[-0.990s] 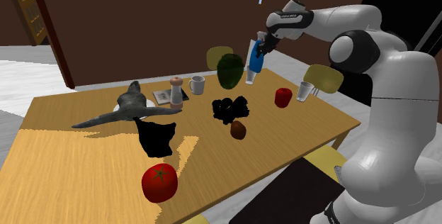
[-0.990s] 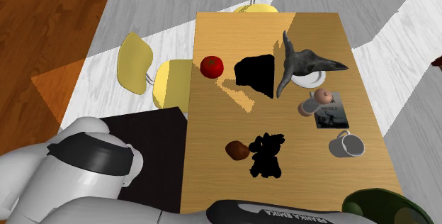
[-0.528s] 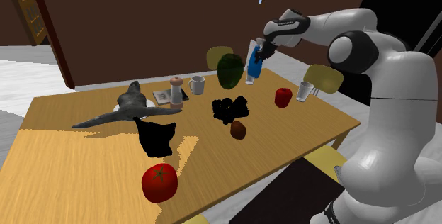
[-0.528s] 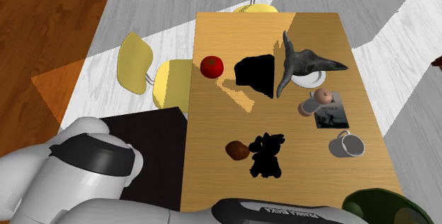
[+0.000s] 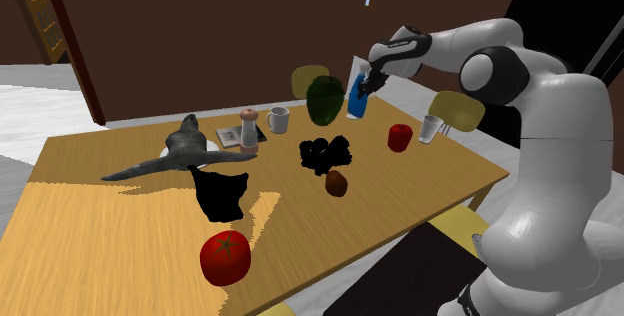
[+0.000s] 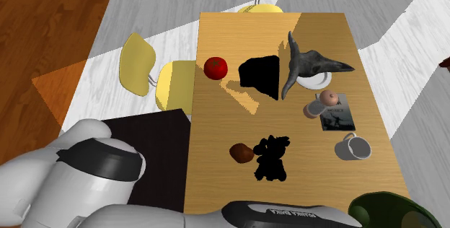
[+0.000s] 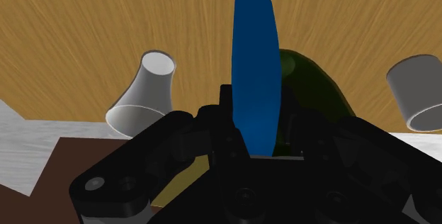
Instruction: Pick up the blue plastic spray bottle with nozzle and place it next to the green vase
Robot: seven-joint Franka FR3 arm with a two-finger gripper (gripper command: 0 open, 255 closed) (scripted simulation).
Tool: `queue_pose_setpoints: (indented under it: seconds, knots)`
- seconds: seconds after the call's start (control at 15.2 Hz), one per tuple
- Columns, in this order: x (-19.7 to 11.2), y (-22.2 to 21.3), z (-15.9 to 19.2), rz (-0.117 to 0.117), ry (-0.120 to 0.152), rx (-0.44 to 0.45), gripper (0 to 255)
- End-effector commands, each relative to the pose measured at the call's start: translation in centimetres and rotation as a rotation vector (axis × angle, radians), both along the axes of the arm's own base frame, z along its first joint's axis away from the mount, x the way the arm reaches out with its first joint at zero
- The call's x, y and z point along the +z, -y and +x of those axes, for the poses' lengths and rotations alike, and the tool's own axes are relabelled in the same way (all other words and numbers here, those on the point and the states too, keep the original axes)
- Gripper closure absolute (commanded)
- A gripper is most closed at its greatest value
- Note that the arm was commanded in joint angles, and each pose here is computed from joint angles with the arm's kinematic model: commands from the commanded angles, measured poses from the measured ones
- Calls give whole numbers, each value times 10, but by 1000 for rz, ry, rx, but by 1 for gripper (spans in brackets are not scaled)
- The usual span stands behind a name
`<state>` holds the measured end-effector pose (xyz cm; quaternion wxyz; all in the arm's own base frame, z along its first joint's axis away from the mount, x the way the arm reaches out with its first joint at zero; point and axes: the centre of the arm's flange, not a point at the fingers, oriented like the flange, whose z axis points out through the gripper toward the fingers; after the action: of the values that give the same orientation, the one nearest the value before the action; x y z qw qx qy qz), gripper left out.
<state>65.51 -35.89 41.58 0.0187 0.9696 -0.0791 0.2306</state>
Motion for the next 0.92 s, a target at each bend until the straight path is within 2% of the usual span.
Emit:
queue_pose_setpoints:
  seconds: [0.0, 0.86]
  knots:
    - [-10, 0, -1, 0, 1, 0, 255]
    - [-79, 0, -1, 0, 1, 0, 255]
